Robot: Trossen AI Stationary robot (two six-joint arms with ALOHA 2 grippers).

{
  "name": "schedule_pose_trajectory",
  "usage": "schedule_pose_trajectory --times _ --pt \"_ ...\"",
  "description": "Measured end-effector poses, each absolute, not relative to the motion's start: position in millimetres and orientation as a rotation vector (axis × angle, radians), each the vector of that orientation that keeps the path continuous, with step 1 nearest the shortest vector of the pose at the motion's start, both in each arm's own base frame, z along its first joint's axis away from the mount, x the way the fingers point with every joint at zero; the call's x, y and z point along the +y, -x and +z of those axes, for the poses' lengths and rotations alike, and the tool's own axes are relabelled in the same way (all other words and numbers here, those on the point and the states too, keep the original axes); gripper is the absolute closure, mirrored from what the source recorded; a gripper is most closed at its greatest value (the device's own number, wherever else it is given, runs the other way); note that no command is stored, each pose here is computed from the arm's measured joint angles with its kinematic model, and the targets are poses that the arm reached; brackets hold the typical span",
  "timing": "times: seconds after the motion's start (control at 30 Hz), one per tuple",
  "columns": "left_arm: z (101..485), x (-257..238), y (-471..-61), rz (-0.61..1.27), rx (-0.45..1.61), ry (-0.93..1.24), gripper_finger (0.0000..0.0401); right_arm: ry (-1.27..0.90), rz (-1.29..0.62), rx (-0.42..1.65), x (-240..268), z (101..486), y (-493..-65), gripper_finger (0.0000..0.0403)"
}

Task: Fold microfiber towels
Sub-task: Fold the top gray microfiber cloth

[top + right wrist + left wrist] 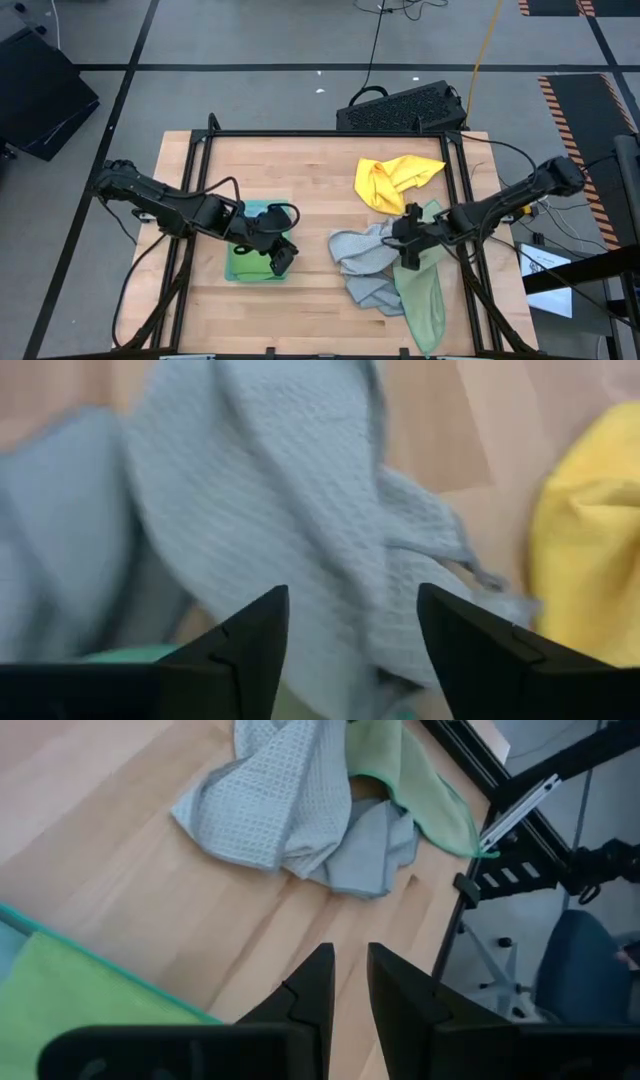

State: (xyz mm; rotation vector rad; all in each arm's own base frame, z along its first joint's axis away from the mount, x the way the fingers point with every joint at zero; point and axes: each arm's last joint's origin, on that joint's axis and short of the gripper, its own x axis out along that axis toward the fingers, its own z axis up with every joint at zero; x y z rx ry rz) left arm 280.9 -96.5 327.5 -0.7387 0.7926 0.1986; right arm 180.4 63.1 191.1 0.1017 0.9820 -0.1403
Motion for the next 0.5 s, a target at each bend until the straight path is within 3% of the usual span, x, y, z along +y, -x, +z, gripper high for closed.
schedule_pose_trajectory --times 0.2,0.4,0.5 --pt "328 -96 -281 0.175 0.795 0.682 0.0336 -0.201 -0.062 1.019 51 176 -186 0.0245" --pt "328 -103 -279 0.174 0.771 0.631 0.0336 -0.326 -0.061 0.976 51 180 -192 0.0381" --pt "329 -105 -279 0.169 0.752 0.593 0.0336 -0.399 -0.097 0.96 49 182 -195 0.0392"
